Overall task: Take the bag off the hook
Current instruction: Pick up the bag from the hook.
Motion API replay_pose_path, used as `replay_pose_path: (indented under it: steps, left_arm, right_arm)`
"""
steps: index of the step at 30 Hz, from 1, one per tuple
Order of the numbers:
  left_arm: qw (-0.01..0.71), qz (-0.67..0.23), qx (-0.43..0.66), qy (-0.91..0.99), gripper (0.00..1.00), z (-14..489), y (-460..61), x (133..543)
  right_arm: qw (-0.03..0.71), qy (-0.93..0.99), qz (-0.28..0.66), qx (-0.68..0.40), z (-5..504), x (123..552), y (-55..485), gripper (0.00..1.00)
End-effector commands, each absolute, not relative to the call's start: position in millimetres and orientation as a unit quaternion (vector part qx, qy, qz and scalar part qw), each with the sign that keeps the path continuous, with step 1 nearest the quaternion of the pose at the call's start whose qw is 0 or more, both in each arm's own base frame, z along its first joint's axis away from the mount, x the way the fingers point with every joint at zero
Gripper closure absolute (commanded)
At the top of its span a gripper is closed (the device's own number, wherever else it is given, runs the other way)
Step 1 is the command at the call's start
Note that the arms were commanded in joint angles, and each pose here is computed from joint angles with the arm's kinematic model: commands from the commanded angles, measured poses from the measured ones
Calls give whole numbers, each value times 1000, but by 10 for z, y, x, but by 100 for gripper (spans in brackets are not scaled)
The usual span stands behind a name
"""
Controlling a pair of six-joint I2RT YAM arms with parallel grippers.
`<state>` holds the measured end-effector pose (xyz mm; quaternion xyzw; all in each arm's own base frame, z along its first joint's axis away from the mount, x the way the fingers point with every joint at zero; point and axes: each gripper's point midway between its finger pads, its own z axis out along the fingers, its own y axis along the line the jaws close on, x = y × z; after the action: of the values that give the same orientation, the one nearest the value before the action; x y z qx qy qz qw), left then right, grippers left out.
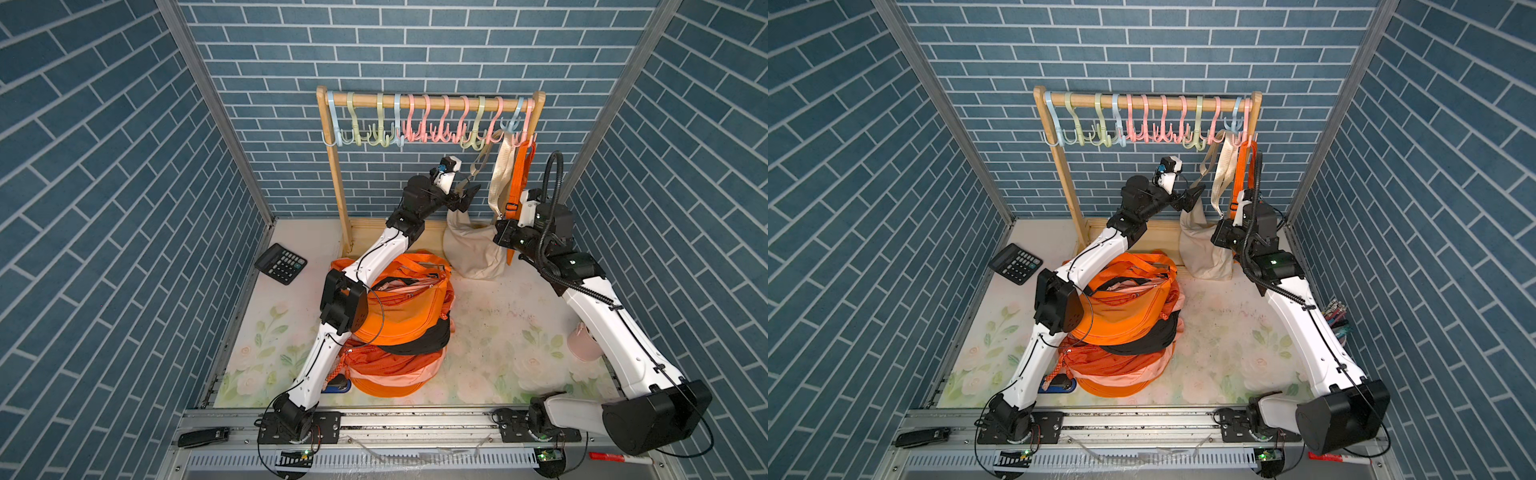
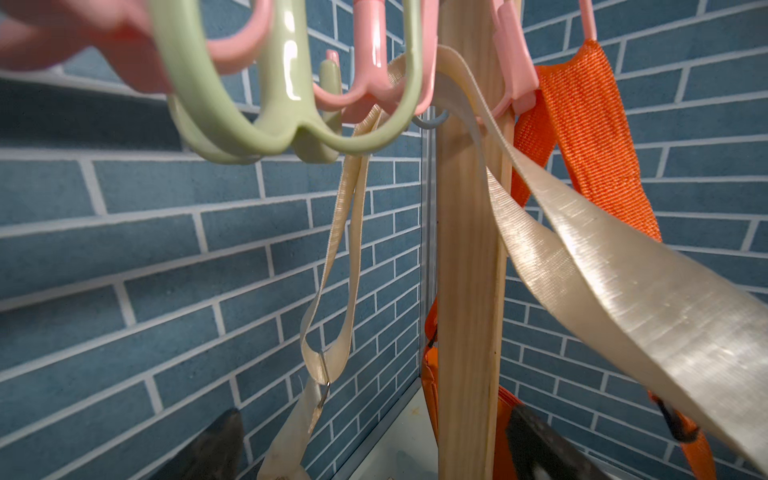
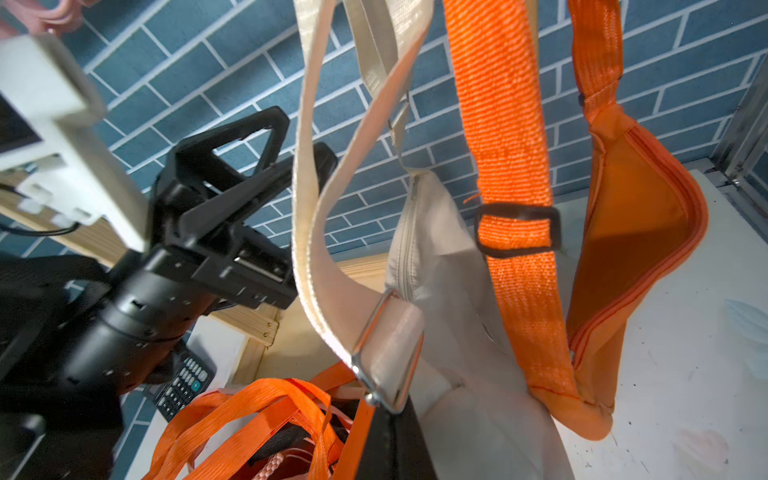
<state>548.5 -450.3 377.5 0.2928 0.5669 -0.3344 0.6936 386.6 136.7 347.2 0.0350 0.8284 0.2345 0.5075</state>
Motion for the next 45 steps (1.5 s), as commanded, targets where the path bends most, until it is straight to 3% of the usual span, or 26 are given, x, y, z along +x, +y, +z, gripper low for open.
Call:
replay_pose_path:
  steps: [1, 19, 29, 32, 36, 45]
  left_arm:
    - [708, -348, 290, 541, 1, 3930, -4597, 5391]
    - [709, -328, 290, 553, 1, 3693, -4752, 5409]
    - [709, -324, 263, 568, 9, 3452, -4823, 5553]
    - [711, -325, 257, 568, 18, 3412, -4836, 5572]
    - [714, -320, 247, 572, 44, 3375, -4825, 5615]
    - [716, -305, 263, 570, 87, 3509, -4768, 5538]
  right_arm:
    - [499, 825, 266, 22, 3539, 3702, 1455, 100]
    - [501, 803, 323, -4, 3844, 3119, 1478, 100]
    - [499, 795, 344, -24, 3912, 2866, 1492, 100]
    - [503, 794, 340, -25, 3922, 2815, 1461, 100]
    - [503, 796, 337, -26, 3907, 2781, 1444, 100]
    - [484, 820, 304, -20, 3581, 2879, 1400, 100]
